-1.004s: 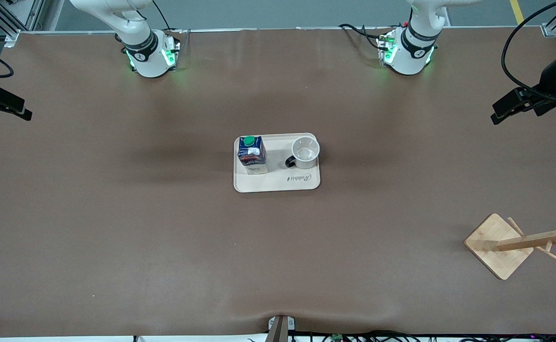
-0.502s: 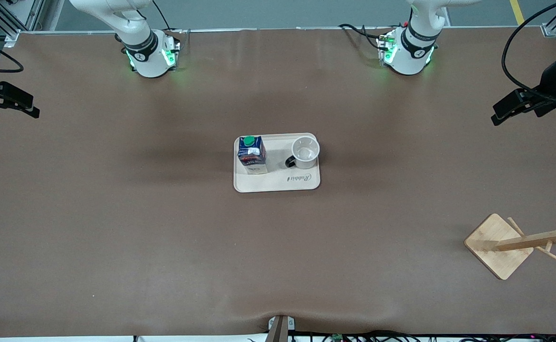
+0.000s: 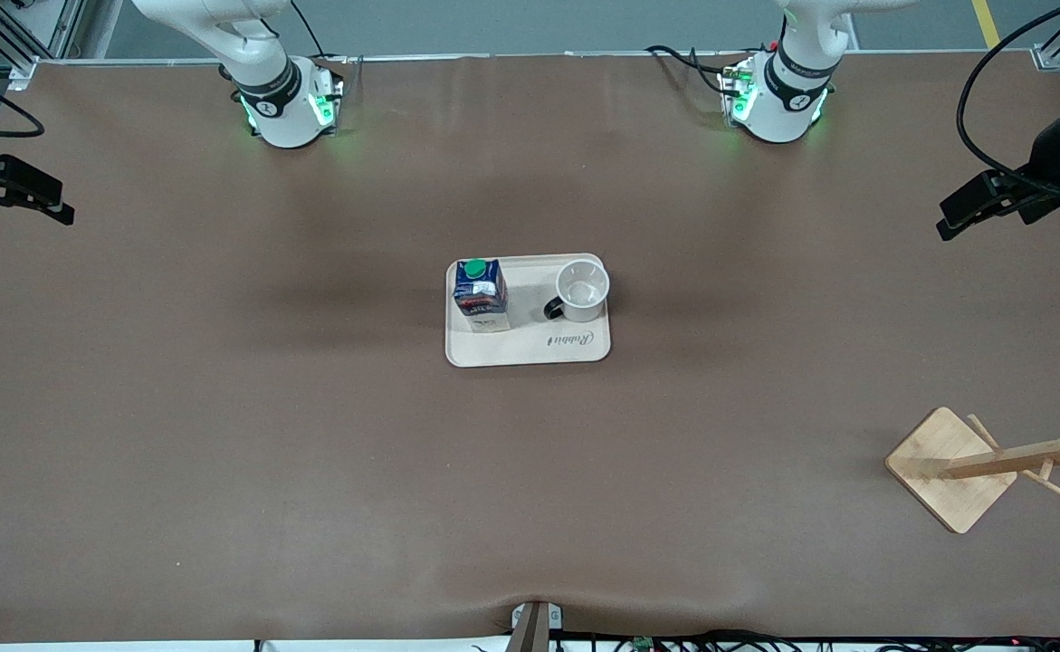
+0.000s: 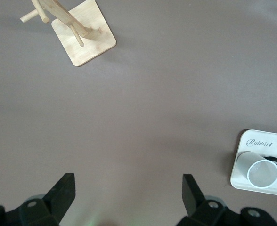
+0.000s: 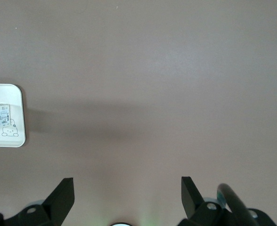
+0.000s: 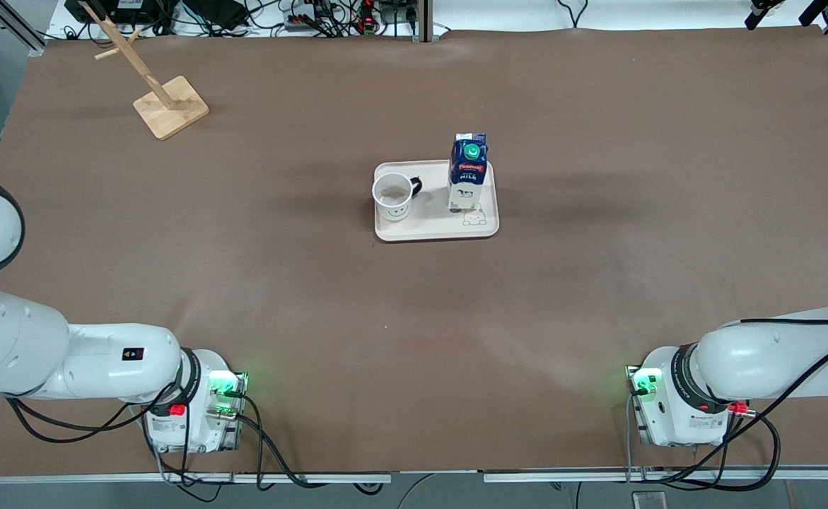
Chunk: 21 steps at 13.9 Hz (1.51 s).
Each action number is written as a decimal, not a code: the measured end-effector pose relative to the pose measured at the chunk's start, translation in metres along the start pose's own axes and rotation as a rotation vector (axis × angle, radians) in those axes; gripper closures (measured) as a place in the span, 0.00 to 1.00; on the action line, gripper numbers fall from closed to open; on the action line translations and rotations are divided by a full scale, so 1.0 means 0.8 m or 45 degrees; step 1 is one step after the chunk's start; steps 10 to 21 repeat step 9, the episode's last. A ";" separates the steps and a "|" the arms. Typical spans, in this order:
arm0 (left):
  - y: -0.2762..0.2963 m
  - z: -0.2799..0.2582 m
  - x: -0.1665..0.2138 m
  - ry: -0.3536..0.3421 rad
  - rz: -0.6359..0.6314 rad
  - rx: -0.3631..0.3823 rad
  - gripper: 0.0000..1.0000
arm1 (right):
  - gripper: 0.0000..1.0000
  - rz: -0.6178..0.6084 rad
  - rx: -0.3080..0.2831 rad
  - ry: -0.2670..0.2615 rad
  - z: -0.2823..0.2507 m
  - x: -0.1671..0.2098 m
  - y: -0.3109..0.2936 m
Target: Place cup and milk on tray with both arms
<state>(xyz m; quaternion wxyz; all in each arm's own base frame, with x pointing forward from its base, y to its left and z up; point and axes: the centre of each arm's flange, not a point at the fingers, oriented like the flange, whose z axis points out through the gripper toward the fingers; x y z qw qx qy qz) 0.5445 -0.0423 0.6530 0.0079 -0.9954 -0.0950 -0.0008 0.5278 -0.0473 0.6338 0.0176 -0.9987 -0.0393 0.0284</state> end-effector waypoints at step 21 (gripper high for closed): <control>-0.002 -0.001 0.000 0.001 -0.003 0.000 0.00 | 0.00 0.008 -0.001 0.008 -0.008 -0.005 0.004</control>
